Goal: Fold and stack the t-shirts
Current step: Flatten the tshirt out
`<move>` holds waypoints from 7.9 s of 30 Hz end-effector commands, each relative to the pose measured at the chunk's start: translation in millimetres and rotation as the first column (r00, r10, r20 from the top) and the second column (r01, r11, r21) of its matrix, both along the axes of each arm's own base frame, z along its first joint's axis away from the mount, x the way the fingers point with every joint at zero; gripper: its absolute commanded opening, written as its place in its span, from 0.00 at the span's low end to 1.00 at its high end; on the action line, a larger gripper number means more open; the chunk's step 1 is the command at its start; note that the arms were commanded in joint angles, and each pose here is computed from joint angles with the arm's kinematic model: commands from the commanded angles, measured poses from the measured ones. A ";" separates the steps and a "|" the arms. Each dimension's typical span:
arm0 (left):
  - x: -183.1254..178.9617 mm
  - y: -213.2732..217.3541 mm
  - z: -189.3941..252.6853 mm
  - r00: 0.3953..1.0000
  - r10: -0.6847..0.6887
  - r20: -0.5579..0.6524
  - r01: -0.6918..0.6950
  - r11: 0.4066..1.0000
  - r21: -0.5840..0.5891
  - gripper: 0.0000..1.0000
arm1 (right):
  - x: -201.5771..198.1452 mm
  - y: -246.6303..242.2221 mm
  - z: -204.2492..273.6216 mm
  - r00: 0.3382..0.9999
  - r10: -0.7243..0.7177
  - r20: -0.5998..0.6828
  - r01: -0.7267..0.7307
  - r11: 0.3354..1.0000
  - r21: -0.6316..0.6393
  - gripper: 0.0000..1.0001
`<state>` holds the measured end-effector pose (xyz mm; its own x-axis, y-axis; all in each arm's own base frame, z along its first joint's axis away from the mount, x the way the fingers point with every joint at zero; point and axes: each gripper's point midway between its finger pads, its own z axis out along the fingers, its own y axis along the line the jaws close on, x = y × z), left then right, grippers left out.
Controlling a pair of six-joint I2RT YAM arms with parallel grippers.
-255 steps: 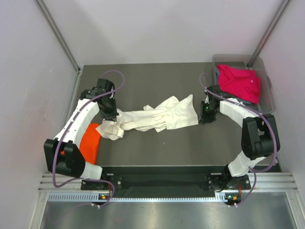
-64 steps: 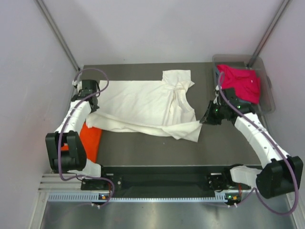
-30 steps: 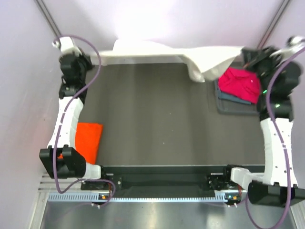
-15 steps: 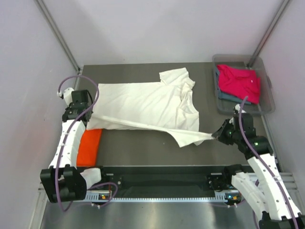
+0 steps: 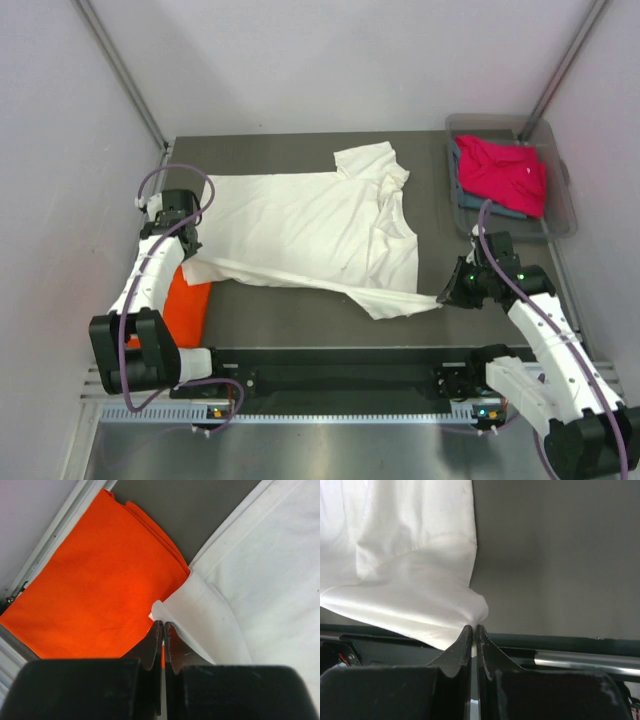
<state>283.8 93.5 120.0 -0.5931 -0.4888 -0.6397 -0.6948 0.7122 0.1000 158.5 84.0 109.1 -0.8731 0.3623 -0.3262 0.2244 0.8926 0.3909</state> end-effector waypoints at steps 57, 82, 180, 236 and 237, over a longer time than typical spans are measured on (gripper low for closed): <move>94.0 -104.4 53.7 0.901 -0.353 0.253 0.415 0.871 -0.264 0.37 | 237.4 39.1 -74.6 0.978 0.198 0.066 -0.173 0.945 -0.277 0.48; 107.0 -104.7 51.8 0.870 -0.408 0.278 0.472 0.853 -0.222 0.32 | 170.5 -49.0 -58.0 0.999 -0.036 0.038 0.051 0.813 -0.580 0.04; 424.3 -56.3 -48.2 0.781 -0.119 0.614 0.324 0.917 -0.235 0.46 | 573.4 18.1 79.6 0.577 -0.018 0.817 0.110 0.992 -0.056 0.49; 128.9 -198.7 74.0 0.832 -0.402 0.382 0.518 0.809 -0.277 0.29 | 13.0 57.0 8.4 0.979 0.200 -0.048 -0.193 0.974 0.123 0.61; 113.5 -205.1 66.0 0.846 -0.400 0.352 0.510 0.801 -0.314 0.28 | 2.1 54.8 2.3 0.979 0.192 -0.072 -0.182 0.975 0.129 0.56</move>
